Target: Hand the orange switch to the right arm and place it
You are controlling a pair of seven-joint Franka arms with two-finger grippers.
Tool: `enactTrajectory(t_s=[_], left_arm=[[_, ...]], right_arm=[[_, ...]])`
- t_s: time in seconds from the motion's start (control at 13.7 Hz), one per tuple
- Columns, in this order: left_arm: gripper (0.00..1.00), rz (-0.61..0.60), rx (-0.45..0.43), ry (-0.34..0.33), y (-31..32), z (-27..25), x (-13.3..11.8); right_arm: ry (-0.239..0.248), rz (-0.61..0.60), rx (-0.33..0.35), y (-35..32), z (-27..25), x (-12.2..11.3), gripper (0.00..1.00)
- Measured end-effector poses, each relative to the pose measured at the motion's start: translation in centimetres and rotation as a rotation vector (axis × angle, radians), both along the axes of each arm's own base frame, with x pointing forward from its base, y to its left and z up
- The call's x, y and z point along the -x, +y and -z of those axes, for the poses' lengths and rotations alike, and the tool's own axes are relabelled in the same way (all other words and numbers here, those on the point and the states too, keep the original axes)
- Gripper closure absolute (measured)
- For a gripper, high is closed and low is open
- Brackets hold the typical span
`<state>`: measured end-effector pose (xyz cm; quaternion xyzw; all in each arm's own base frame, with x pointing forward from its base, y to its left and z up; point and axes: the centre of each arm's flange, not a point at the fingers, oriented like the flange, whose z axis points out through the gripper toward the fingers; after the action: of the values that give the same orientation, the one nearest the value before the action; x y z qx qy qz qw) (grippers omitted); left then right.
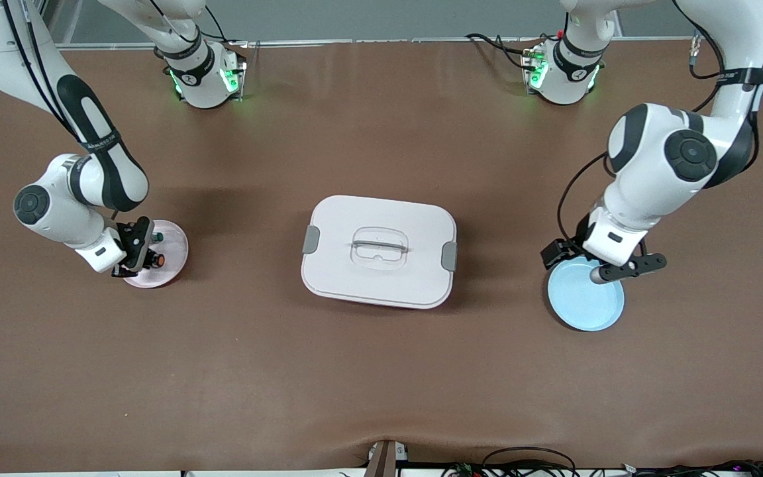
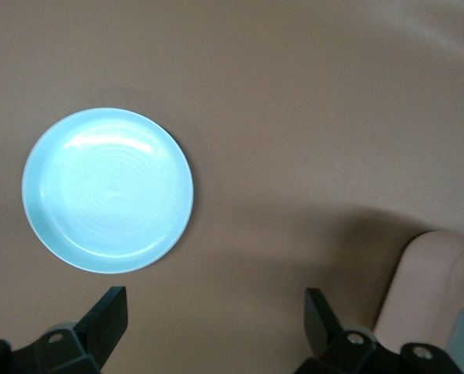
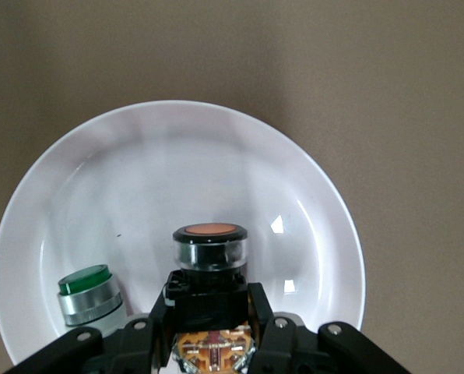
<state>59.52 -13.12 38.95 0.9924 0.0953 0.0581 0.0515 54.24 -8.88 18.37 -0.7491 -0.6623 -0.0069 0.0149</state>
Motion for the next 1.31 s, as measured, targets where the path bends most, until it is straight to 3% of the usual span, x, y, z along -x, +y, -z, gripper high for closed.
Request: enactTrajectory(t_s=[0.44,0.73,0.95,1.17,1.31], left_arm=[[0.0,0.152,-0.035,-0.014,5.6,-0.2,-0.8],[0.0,0.125,-0.053,0.028,9.4,-1.9,-0.5],[0.0,0.116,-0.077,0.045,10.0,-6.3,0.1],[0.0,0.105,-0.1,0.024,10.3,-10.4,0.9],[0.0,0.098,-0.11,0.012,10.5,-11.8,1.4]], right_arm=[[0.001,-0.037,-0.004,1.7,0.1,-0.2,0.59],[0.001,-0.047,-0.004,1.9,0.1,-0.2,0.59],[0.004,-0.055,-0.005,2.4,0.1,-0.4,0.32],[0.045,-0.046,-0.012,2.3,0.0,-0.3,0.04],[0.086,0.008,-0.016,2.3,-0.3,-0.2,0.0]])
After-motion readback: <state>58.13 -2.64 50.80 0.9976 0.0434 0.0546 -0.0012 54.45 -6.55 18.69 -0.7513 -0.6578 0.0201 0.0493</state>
